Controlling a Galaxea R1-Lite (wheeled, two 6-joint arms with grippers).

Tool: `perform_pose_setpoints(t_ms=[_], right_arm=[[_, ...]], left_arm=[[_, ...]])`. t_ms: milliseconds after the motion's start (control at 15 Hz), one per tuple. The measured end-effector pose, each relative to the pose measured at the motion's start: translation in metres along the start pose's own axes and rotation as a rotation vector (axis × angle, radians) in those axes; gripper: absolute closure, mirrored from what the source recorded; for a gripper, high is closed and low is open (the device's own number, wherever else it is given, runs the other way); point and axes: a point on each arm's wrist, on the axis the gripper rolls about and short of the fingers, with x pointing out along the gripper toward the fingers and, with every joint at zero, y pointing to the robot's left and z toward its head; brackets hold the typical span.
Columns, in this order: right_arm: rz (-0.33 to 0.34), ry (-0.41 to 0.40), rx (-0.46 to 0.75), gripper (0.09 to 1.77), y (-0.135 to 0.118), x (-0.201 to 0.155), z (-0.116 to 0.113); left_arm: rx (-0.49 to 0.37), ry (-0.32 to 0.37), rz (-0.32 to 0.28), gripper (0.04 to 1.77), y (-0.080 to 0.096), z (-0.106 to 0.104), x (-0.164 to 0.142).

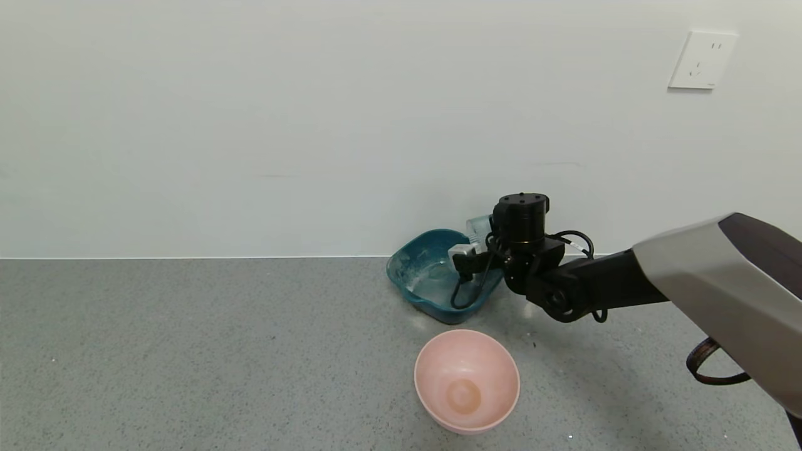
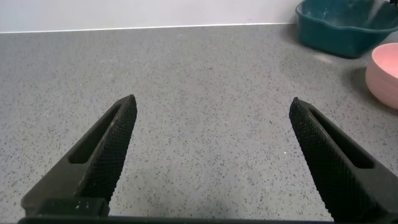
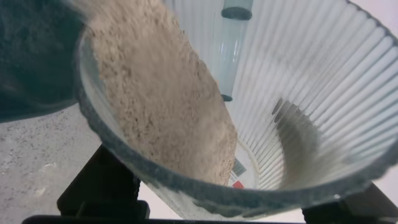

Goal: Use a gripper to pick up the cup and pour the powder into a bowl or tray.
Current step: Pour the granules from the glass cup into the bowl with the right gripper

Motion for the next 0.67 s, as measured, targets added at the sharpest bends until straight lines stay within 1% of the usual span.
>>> perform_pose_setpoints(t_ms=[133,333,667], right_arm=[[-0.009,0.007,-0.036,0.48,-0.003,-0.001,0.002],[-0.026,0.001,-0.043,0.48,-0.009,-0.004,0.010],[-0.023,-0.008,-0.056,0.48,-0.008,-0.005,0.016]], left_arm=[[0.000,0.000,0.000,0.05,0.000,0.000,0.000],[0.000,0.000,0.000,0.05,0.000,0.000,0.000],[0.000,0.000,0.000,0.05,0.000,0.000,0.000]])
